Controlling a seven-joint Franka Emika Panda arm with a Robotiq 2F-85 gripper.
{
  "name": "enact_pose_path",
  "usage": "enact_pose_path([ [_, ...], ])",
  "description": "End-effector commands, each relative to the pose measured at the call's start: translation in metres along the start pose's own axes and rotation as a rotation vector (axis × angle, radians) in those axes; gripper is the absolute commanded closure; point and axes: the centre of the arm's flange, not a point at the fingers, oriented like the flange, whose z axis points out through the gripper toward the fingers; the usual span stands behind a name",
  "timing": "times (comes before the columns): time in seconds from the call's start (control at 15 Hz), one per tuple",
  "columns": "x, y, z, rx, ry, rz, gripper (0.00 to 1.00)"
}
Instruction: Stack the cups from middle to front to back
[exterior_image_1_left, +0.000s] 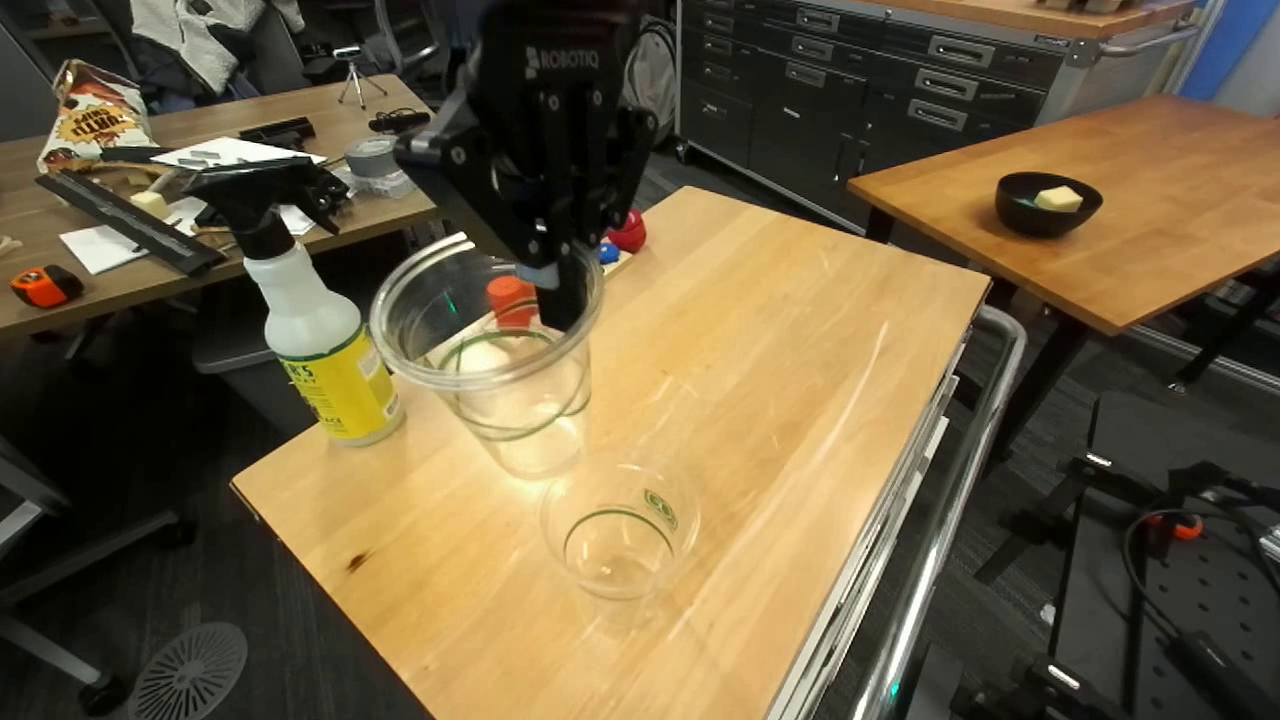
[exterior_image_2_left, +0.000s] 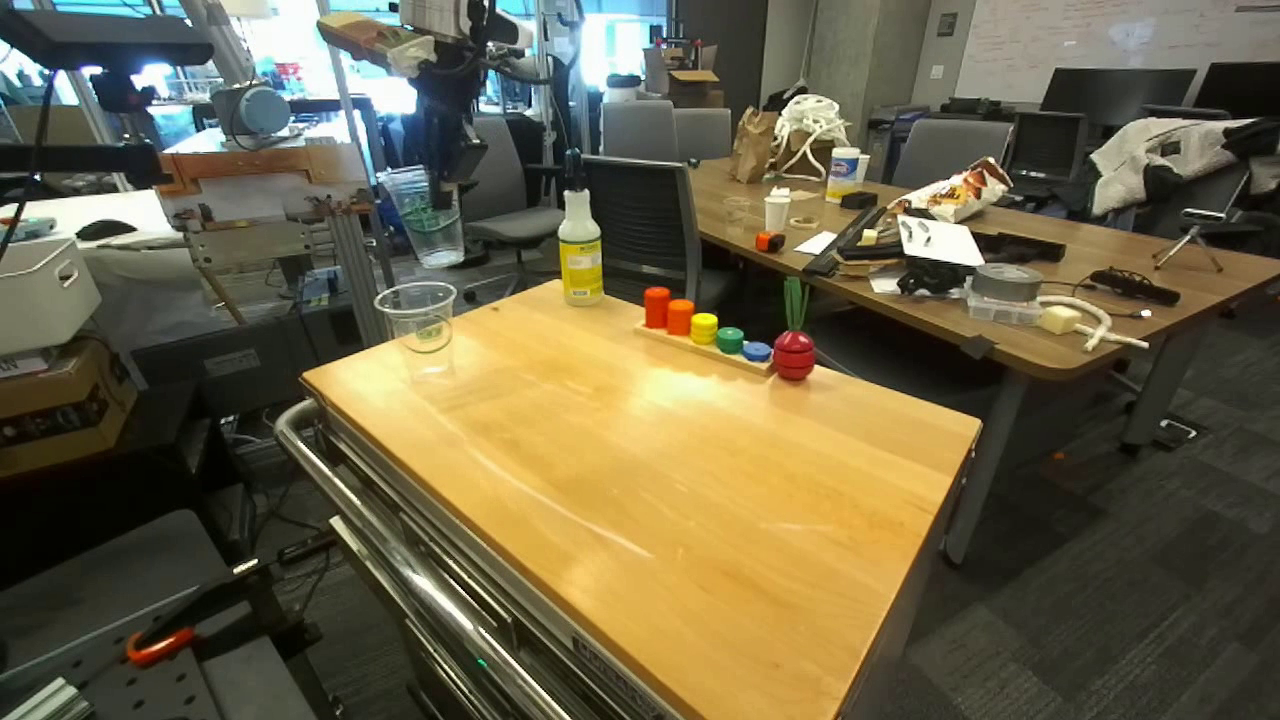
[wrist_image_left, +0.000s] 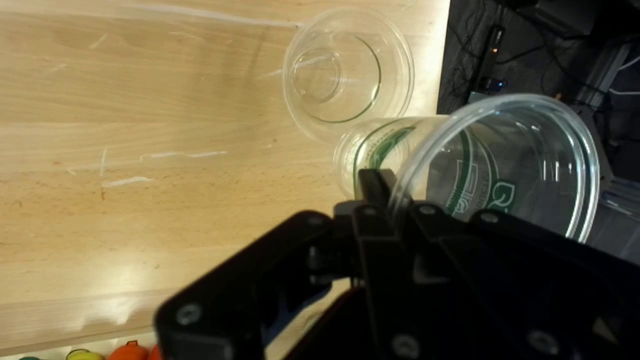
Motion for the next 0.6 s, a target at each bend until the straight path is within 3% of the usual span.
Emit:
enact_pose_path([
  [0.0, -0.041, -0.002, -0.001, 0.033, 0.035, 0.016, 0.99],
  [0.53, -0.058, 0.012, 0.012, 0.084, 0.006, 0.036, 0.99],
])
